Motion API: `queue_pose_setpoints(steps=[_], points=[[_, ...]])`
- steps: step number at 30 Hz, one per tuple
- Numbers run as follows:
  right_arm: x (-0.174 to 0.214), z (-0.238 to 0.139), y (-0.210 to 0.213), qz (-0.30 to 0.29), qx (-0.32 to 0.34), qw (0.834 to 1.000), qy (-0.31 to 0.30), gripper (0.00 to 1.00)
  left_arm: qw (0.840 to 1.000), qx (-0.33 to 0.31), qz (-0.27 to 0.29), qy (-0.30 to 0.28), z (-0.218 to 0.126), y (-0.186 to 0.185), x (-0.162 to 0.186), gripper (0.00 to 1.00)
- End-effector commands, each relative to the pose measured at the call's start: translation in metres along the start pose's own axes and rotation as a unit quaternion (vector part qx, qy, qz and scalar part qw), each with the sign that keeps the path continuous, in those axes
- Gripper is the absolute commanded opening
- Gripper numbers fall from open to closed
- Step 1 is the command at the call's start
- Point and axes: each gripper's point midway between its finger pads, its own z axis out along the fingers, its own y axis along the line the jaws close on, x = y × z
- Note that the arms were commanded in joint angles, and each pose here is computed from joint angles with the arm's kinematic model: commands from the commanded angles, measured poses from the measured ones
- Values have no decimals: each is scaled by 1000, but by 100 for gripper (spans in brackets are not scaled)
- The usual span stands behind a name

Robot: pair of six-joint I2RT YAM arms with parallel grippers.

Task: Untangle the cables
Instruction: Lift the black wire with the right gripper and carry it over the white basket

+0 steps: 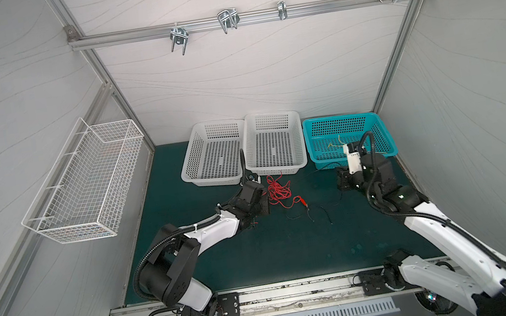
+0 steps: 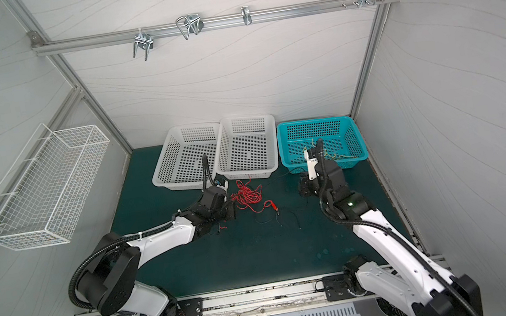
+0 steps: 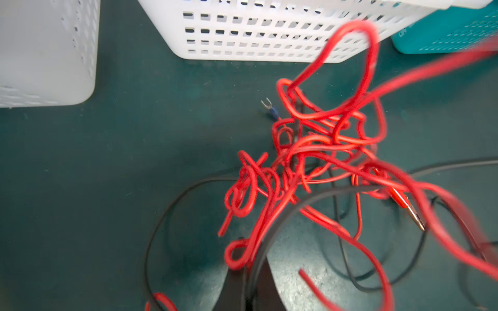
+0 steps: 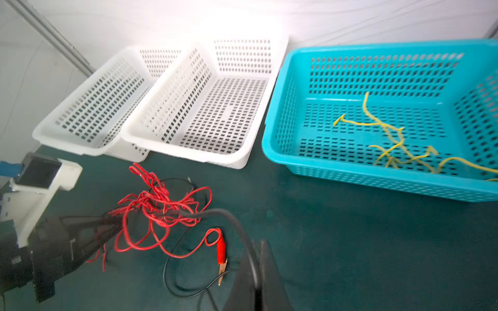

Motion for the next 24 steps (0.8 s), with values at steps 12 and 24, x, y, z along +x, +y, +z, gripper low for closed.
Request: queue_pose_setpoints(steps=[12,24], points=[[-11,-51,-51,35,100,993,-57,0,1000,-6,6,-19,-3,4,-13,17],[-37,-68,-41,37,77,993,-82,0,999,-24,7,-31,-12,15,-10,47]])
